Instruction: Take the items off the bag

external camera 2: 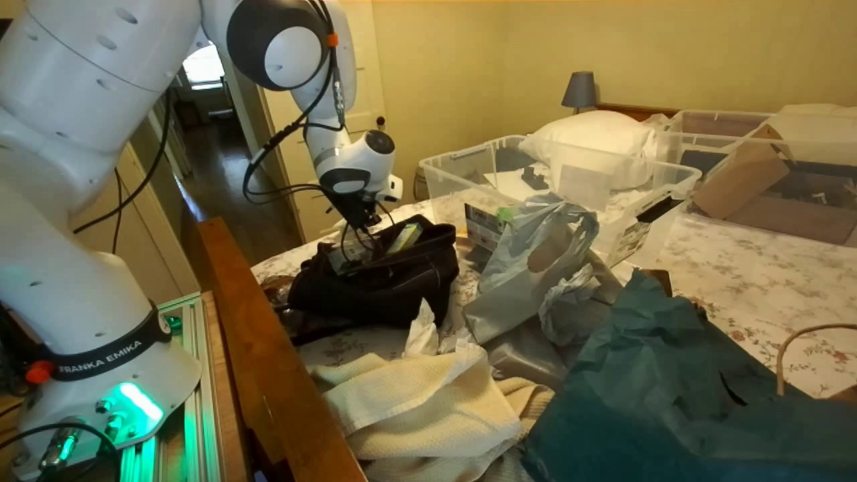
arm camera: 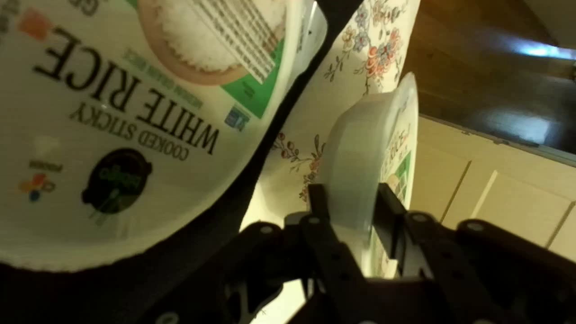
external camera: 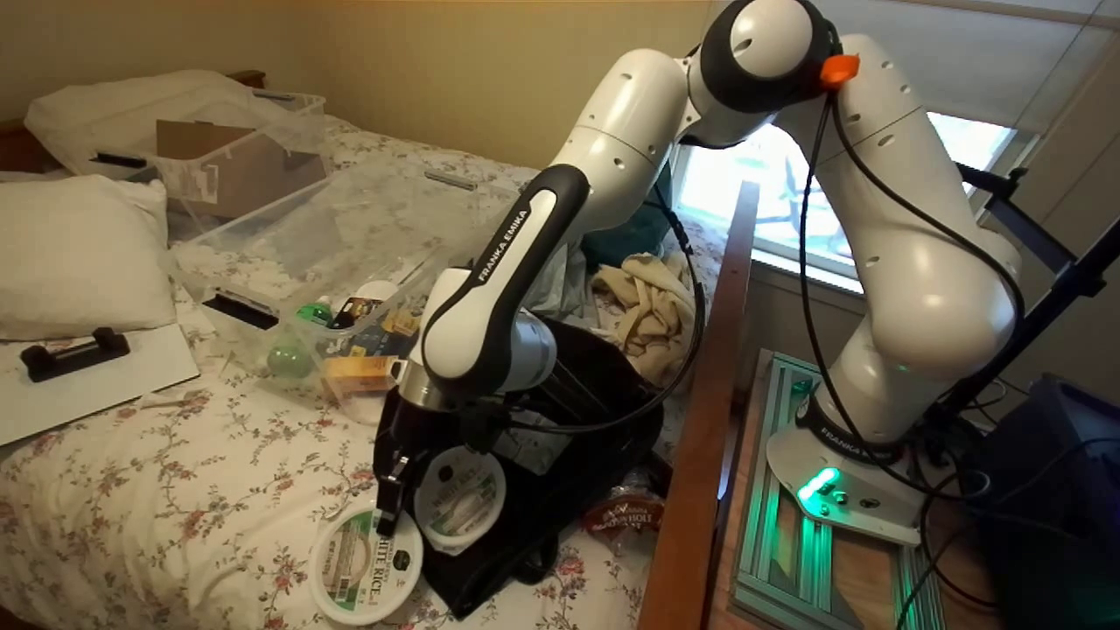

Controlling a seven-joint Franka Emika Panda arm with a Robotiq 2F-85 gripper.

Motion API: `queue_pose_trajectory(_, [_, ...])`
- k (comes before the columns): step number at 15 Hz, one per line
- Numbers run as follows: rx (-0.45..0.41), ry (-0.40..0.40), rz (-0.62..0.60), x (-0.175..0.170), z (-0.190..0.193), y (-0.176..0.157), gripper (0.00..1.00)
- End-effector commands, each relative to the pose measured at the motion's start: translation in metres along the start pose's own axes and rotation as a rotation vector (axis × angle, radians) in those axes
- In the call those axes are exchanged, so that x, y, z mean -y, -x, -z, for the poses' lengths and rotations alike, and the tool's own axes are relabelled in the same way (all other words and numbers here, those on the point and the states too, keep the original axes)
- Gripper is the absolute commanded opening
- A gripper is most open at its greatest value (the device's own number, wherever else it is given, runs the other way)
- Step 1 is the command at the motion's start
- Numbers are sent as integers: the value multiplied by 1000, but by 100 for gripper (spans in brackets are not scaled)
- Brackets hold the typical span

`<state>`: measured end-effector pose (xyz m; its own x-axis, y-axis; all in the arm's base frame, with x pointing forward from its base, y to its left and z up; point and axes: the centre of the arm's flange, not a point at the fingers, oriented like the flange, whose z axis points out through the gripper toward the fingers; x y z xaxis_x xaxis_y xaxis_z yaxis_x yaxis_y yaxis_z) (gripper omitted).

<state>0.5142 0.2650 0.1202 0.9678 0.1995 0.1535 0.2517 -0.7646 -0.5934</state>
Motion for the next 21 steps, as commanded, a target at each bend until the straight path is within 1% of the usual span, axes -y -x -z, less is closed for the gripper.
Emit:
queue_pose_trajectory(1, [-60,1,3,12,27,15,8])
queue_pose_trajectory(4, [-112,14,1,17,44,19,8])
queue_pose_trajectory(7, [-76,28,-52,5,45,13,8])
queue_pose_trajectory(9, [-43,60,-69,4,46,11,8])
queue_pose_trajectory(10, [-25,79,-78,6,48,12,28])
queue_pose_trajectory(11, [-12,94,-85,7,51,13,45])
queue_pose_trajectory(12, [-5,115,-88,12,57,16,54])
queue_pose_trajectory(13, [0,136,-92,19,62,19,58])
queue_pose_trajectory(17, [34,226,-90,50,81,28,85])
queue_pose_trajectory(19, [66,272,-110,63,87,34,99])
queue_pose_trajectory(21, [102,337,-147,72,92,42,100])
